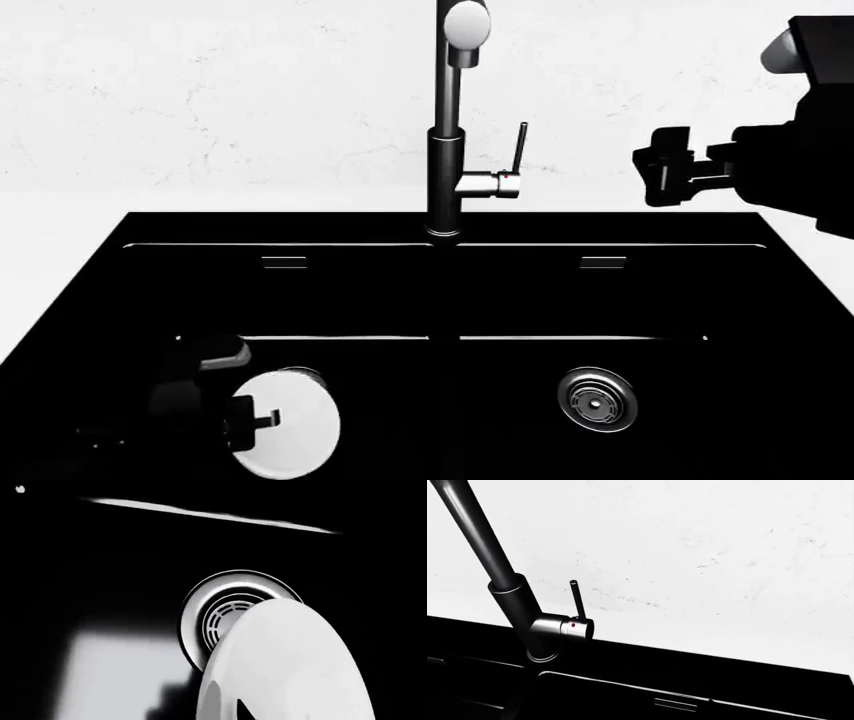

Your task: Pick the cup and bowl from the sink and place them on the counter for drying.

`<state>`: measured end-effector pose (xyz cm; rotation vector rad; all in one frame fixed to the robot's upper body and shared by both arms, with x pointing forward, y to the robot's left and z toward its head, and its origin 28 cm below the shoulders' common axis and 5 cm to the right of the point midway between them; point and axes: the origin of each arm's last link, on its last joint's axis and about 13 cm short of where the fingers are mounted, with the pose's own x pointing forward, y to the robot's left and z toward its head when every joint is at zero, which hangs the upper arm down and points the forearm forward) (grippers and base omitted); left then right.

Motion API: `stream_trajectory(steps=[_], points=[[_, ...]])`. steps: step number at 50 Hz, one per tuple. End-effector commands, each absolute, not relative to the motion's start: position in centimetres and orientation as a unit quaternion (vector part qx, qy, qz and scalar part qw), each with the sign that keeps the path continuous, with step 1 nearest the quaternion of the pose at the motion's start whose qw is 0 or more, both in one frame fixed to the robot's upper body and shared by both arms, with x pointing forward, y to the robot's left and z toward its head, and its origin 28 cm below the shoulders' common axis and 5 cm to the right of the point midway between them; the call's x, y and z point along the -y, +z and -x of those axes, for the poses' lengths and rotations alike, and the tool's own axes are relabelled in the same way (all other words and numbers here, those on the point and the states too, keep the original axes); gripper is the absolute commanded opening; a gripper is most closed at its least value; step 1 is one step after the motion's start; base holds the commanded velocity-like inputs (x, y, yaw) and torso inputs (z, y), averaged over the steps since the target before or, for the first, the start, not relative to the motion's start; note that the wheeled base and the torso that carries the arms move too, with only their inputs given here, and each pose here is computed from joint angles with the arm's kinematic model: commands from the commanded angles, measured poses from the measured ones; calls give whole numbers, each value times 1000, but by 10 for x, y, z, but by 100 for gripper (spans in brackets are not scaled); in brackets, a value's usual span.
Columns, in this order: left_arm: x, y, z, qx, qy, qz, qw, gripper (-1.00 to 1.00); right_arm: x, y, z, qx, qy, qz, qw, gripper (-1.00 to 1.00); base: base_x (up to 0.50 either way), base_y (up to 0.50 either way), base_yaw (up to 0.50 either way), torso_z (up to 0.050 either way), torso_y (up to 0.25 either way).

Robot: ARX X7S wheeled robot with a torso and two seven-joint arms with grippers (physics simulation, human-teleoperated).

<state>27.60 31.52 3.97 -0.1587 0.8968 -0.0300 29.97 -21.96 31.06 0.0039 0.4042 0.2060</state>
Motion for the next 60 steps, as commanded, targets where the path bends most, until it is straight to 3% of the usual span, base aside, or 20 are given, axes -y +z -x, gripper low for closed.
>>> stream_trajectory(steps=[1, 29, 40, 60], points=[[-321, 60, -276, -392, 8, 73, 917, -100, 220, 310, -300, -199, 102, -3, 975, 100, 0, 0, 0, 0, 0], [-318, 106, -273, -317, -12, 68, 946, -100, 222, 306, -304, -189, 82, -15, 978, 100, 0, 0, 0, 0, 0], [-309, 150, -269, -263, -37, 97, 959, -100, 218, 299, -304, -198, 93, -15, 976, 100, 0, 0, 0, 0, 0], [-300, 202, -247, -204, 10, 189, 961, -100, 217, 302, -305, -196, 97, -14, 976, 100, 0, 0, 0, 0, 0]])
